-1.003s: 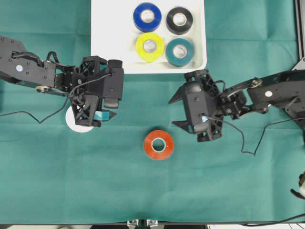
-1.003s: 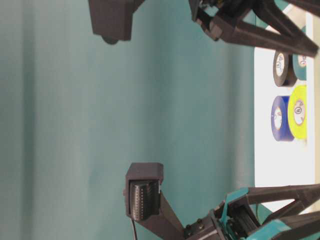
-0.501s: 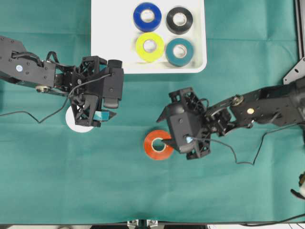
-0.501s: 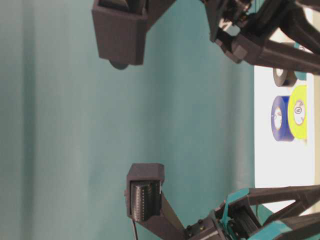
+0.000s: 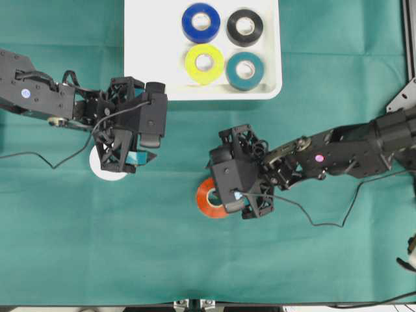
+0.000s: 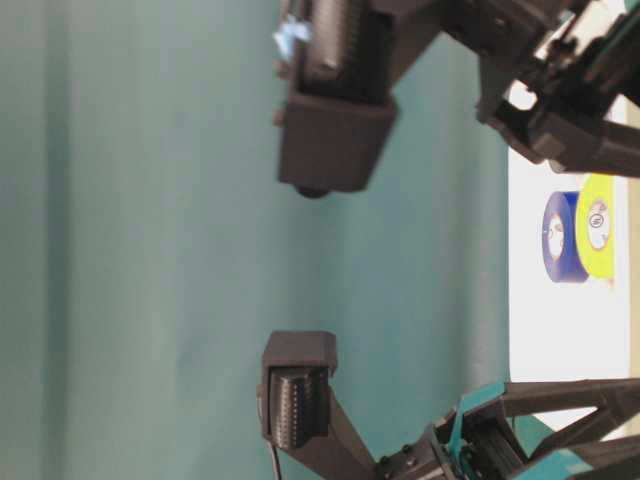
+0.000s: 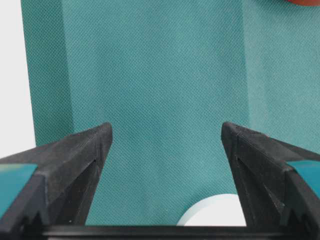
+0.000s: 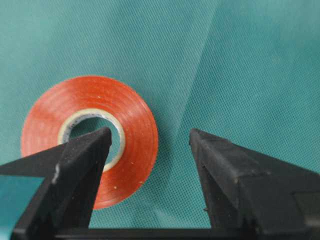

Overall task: Put the tape alternately from left to right into the white case.
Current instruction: 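Move the right gripper down onto the red tape roll and grasp it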

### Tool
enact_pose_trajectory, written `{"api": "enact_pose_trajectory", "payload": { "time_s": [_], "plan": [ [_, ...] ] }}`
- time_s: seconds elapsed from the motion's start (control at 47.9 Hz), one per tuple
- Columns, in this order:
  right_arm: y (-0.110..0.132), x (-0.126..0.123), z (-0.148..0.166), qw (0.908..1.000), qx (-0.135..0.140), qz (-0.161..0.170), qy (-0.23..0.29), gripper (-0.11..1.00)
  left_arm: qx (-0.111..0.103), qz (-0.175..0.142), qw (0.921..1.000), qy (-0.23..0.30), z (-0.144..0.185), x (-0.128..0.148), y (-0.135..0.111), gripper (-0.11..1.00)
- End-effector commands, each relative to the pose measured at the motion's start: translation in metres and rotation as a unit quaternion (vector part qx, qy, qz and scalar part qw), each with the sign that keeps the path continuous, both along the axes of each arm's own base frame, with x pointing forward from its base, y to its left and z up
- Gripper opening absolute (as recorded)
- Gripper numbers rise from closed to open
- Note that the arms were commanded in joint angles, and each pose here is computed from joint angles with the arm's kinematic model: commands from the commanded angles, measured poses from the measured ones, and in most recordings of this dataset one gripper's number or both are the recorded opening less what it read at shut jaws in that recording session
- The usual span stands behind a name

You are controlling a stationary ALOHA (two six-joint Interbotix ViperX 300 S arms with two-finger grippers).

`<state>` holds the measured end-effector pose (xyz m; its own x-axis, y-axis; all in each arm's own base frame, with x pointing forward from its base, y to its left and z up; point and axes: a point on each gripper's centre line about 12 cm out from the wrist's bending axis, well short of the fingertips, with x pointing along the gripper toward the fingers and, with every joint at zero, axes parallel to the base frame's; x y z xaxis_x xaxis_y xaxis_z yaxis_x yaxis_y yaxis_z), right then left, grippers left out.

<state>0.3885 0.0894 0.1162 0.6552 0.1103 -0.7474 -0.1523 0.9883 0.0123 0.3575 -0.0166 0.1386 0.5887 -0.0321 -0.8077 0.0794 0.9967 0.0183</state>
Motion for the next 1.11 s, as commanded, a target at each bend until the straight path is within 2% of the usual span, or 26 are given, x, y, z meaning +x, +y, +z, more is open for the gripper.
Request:
{"api": "enact_pose_trajectory", "payload": {
  "time_s": [0.0,0.439,0.835,0.961,1.065,1.086],
  "plan": [
    [0.002,0.007,0.009,0.9999,0.003,-0.002,-0.012,0.71,-0.002,0.000,0.9998,-0.021,0.013,0.003,-0.001,0.44],
    [0.004,0.016,-0.009,1.0000,-0.002,-0.003,0.006,0.71,-0.002,0.000,0.9998,-0.022,0.013,0.003,-0.001,0.44],
    [0.003,0.016,-0.012,0.9998,-0.010,-0.006,0.015,0.69,-0.002,0.000,0.9998,-0.022,0.013,0.003,-0.001,0.44],
    [0.004,0.019,-0.009,0.9999,-0.009,-0.005,0.010,0.57,-0.002,0.000,0.9998,-0.021,0.013,0.003,-0.001,0.44],
    [0.004,0.021,-0.007,0.9999,-0.008,-0.005,0.007,0.32,-0.002,0.000,0.9998,-0.021,0.013,0.003,-0.001,0.44],
    [0.004,0.021,-0.007,0.9999,-0.009,-0.004,0.006,0.30,-0.002,0.000,0.9998,-0.021,0.013,0.003,-0.001,0.44]
  ]
}}
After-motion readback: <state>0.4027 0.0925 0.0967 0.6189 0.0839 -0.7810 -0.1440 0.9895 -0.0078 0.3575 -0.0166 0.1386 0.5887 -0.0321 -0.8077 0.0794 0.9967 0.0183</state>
